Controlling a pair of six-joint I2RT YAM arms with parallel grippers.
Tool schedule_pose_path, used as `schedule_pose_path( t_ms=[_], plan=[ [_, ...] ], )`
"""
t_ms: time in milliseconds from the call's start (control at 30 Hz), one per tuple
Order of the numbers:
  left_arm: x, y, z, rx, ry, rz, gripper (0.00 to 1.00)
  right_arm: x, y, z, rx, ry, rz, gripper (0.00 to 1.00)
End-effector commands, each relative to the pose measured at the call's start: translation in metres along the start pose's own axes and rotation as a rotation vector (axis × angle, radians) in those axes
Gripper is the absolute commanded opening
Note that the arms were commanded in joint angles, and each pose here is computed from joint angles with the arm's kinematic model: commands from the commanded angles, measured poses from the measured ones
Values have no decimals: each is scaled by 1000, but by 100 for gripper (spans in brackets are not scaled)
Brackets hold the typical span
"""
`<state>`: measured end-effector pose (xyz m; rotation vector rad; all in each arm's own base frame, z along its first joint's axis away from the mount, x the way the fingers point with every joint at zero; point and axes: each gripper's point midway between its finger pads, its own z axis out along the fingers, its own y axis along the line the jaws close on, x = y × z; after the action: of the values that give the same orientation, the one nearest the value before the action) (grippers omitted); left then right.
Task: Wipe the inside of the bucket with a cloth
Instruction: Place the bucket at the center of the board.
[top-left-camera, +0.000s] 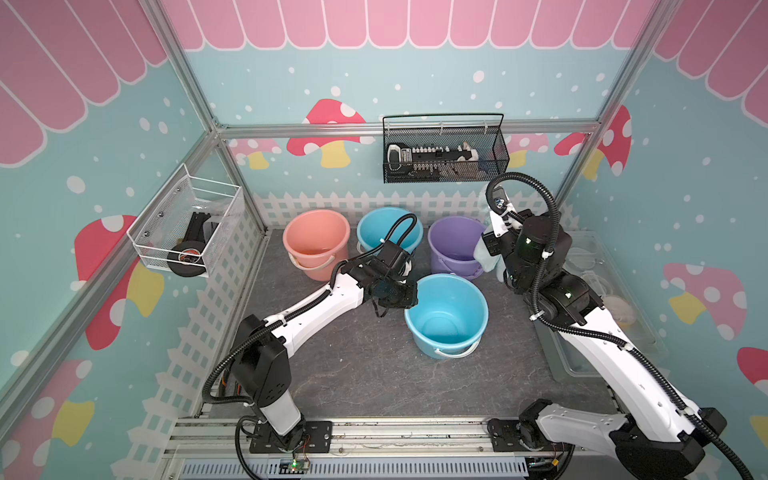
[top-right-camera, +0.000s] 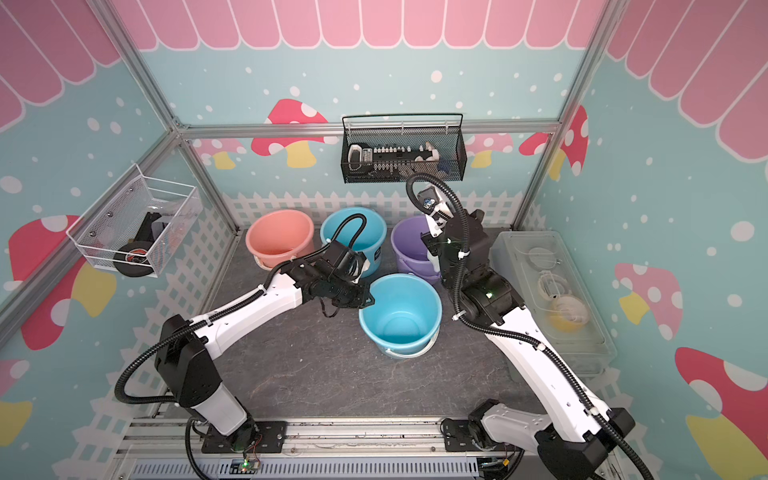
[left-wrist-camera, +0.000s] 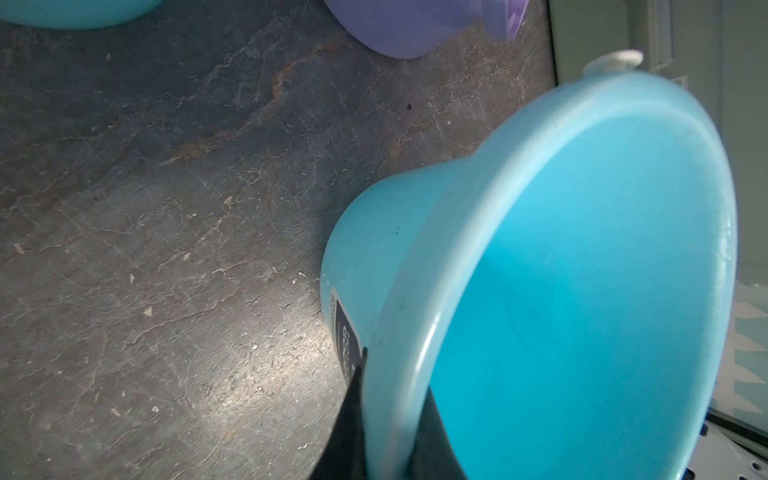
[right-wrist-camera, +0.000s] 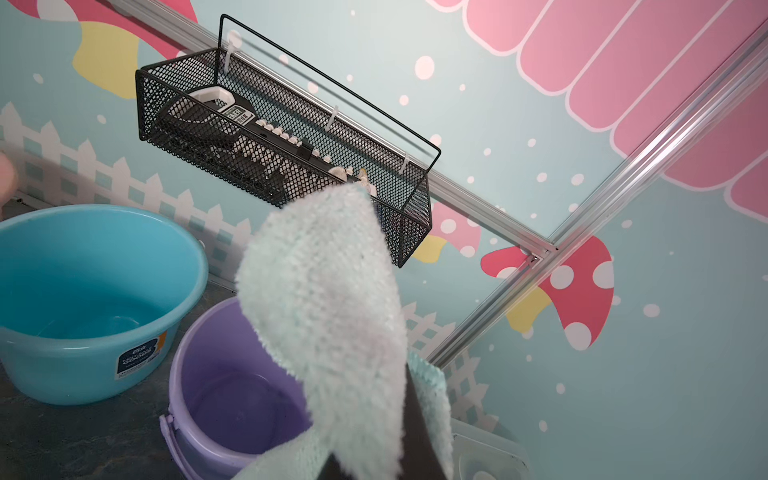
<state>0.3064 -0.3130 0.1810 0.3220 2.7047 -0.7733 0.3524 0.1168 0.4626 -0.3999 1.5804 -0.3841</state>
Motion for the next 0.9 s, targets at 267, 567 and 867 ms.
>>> schedule_pose_path(
  t_ms=[267,567,867],
  plan=[
    [-48,-55,-4,102,-41,4,0,-4,-12,0,37,-2,63,0],
    [-53,-92,43,130,34,55,0,-8,-28,-7,85,-17,37,0],
    [-82,-121,88,138,-25,53,0,-14,-34,-10,101,-35,41,0]
  ],
)
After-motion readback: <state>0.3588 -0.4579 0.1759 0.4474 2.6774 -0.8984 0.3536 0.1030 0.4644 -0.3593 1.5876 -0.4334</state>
